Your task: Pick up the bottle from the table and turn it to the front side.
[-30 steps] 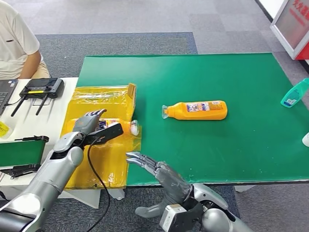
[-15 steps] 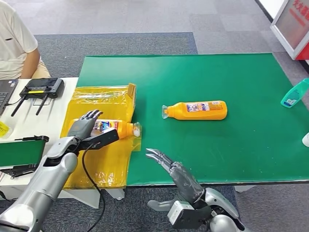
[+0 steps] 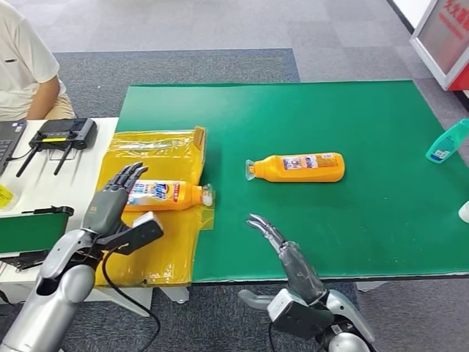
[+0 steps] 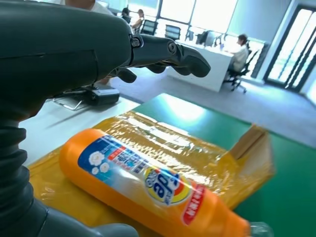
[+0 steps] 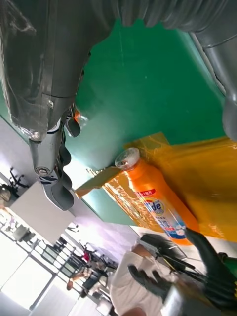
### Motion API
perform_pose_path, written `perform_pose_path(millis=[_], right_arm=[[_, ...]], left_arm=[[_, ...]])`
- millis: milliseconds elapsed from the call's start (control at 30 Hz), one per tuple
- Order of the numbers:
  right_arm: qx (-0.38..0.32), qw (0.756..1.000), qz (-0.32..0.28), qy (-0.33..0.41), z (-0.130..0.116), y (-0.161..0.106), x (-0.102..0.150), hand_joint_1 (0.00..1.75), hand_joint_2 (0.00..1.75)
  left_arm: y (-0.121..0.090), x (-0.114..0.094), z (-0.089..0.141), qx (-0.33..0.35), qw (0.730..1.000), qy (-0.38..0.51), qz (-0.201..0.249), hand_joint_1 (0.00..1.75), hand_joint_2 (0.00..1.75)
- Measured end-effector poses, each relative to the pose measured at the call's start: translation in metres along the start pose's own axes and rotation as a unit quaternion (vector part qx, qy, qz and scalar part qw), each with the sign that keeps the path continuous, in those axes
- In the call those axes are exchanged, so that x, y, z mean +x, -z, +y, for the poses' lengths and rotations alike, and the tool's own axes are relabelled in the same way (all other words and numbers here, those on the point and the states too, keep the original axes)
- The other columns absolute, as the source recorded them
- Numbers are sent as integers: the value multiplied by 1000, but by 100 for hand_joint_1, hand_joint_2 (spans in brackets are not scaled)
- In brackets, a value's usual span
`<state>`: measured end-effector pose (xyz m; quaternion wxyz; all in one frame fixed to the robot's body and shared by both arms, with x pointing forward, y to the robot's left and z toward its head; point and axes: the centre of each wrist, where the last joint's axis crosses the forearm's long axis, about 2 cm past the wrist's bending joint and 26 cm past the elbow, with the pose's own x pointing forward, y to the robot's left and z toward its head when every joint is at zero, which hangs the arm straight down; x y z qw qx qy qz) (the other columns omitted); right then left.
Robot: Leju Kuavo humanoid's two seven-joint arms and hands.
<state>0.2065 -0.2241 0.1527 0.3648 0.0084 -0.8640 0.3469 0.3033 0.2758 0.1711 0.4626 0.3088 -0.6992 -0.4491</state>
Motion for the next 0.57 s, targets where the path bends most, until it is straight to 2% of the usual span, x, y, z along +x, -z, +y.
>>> perform_pose_path(millis=[200, 400, 567], right_arm=[[-35, 999, 26, 4, -5, -13, 5, 0, 175], [-85, 993, 69, 46, -10, -36, 8, 0, 175], [-118, 985, 103, 78, -15, -50, 11, 0, 175]], left_arm=[[-33, 32, 6, 45, 997, -34, -44, 0, 175], [-63, 68, -7, 61, 975, -199, -75, 0, 175], [-88, 87, -14, 93, 935, -326, -105, 0, 175]])
